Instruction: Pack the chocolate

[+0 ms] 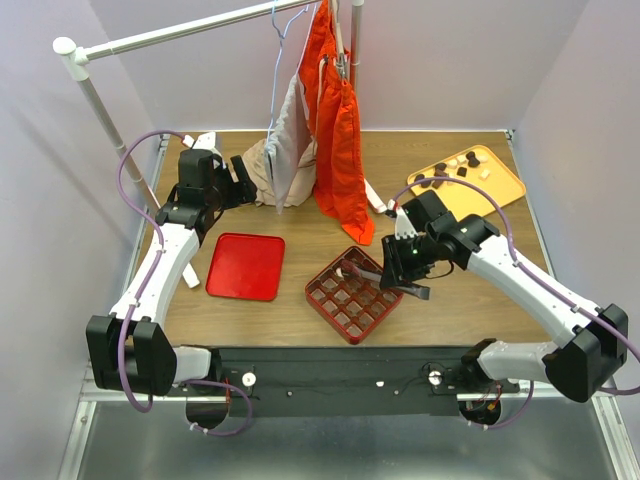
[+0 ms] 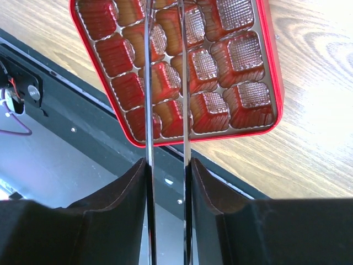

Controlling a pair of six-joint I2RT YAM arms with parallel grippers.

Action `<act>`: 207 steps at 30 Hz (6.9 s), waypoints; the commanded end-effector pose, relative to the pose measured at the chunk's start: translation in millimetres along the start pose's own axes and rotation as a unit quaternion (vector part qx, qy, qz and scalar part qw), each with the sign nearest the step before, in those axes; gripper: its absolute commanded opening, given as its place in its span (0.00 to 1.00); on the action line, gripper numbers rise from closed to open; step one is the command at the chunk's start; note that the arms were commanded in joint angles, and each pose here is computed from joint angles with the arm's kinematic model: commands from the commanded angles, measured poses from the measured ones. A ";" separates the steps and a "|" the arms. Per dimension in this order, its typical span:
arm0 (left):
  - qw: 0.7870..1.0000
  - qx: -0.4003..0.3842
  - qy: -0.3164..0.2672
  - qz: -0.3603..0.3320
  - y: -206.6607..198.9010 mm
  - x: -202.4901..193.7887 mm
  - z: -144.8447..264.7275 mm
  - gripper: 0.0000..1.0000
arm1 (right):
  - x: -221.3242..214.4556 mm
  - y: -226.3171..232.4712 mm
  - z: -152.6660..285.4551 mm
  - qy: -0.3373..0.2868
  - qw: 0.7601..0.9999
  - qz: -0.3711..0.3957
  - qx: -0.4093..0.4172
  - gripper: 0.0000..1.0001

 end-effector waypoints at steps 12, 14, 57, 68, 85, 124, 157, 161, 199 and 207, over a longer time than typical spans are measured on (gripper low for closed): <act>1.000 0.010 0.003 0.001 2.6 -5.7 3.9 0.85 | 13.4 12.7 14.5 -0.045 0.999 0.007 0.010 0.31; 1.000 0.010 0.003 0.001 2.6 -5.7 3.9 0.85 | 17.7 17.3 21.2 -0.057 0.998 0.010 0.015 0.26; 0.999 0.025 0.023 -0.029 10.0 -11.7 -1.9 0.85 | 206.0 -164.9 11.4 -0.285 0.897 -0.200 -0.273 0.34; 0.999 0.027 0.025 -0.026 10.4 -11.5 -5.1 0.85 | 214.2 -176.6 0.4 -0.278 0.893 -0.198 -0.294 0.41; 0.999 0.031 0.031 -0.023 11.7 -13.8 -9.9 0.85 | 207.5 -187.5 -5.6 -0.267 0.889 -0.198 -0.314 0.42; 0.999 0.032 0.035 -0.021 12.0 -14.1 -14.1 0.85 | 206.4 -201.0 -18.8 -0.252 0.888 -0.193 -0.333 0.50; 0.999 0.031 0.024 -0.016 9.1 -1.4 -12.3 0.85 | 78.3 -94.3 72.7 -0.224 0.958 -0.146 -0.106 0.18; 0.999 0.031 0.022 -0.014 8.6 0.5 -10.9 0.84 | 58.4 -64.4 77.8 -0.173 0.977 -0.113 -0.052 0.18; 1.000 0.012 0.025 0.007 3.2 -4.5 -15.3 0.84 | -11.5 -25.3 33.4 -0.009 0.998 -0.041 -0.044 0.22; 1.000 0.012 0.025 0.005 3.2 -4.1 -14.9 0.84 | -12.3 -26.4 36.8 -0.014 0.998 -0.042 -0.054 0.34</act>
Point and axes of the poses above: each gripper's point midway between its finger pads, its own z axis back along the fingers, its own y axis along the line the jaws close on, x = y × z, the point moved 5 cm from there along z, back along the fingers, and after that the axes turned 10 degrees about -z, right-handed, at the moved point
